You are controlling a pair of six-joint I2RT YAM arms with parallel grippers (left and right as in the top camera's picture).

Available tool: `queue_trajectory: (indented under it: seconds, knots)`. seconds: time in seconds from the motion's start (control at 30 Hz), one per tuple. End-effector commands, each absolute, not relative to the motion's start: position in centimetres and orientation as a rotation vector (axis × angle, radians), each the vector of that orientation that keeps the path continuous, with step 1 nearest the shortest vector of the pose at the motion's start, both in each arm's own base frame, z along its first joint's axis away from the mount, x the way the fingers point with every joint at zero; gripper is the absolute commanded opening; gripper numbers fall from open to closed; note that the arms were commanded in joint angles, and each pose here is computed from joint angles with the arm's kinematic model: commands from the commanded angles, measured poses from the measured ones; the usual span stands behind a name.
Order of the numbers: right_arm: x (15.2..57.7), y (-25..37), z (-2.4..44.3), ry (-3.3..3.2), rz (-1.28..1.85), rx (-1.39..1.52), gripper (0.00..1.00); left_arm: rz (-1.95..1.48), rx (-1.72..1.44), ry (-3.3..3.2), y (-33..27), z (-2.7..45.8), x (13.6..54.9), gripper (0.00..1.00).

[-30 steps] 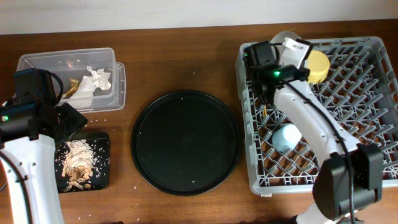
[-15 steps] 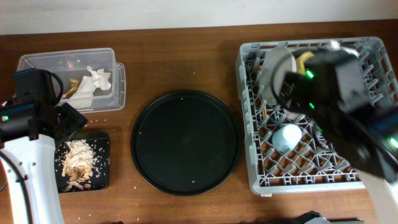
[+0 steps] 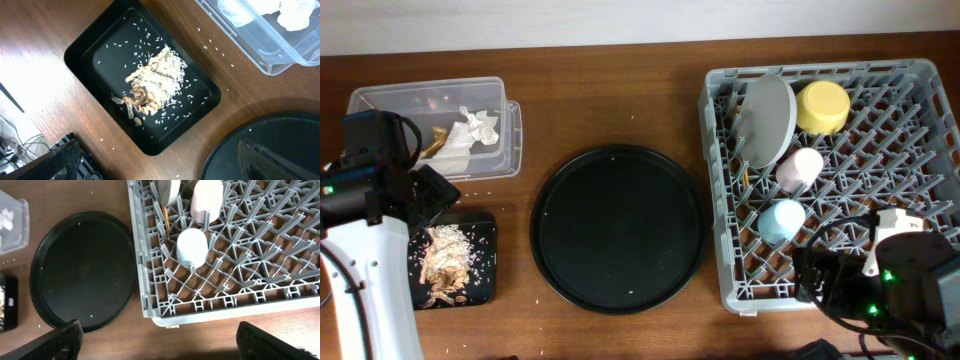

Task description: Sort waste into correct bins and load items into the dishwasher rack

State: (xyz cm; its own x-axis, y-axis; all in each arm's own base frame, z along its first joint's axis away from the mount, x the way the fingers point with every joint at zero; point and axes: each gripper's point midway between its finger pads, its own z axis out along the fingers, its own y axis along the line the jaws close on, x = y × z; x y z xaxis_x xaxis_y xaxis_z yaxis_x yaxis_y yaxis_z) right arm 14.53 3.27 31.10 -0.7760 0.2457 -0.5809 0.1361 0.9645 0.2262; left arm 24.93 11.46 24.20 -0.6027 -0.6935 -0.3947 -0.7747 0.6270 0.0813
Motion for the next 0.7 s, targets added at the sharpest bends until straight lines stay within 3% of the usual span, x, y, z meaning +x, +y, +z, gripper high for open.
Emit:
queue_trajectory:
  seconds: [0.0,0.1,0.37,0.47,0.67]
  knots:
    - [16.5,4.4,30.2,2.360,0.242,0.066,0.99,0.351,-1.172,2.527,11.5,24.3,24.9,0.99]
    - [18.4,8.2,27.8,2.027,0.400,-0.321,0.99,0.351,-1.172,2.527,11.5,24.3,24.9,0.99]
    - [21.6,8.3,21.6,1.630,0.430,-0.321,0.99,0.351,-1.172,2.527,11.5,24.3,24.9,0.99]
    - [22.3,8.2,21.3,1.476,0.396,-0.332,0.99,0.351,-1.172,2.527,11.5,24.3,24.9,0.99]
    - [23.6,5.2,19.0,1.474,0.179,-0.349,0.99,0.351,-1.172,2.527,11.5,24.3,24.9,0.99]
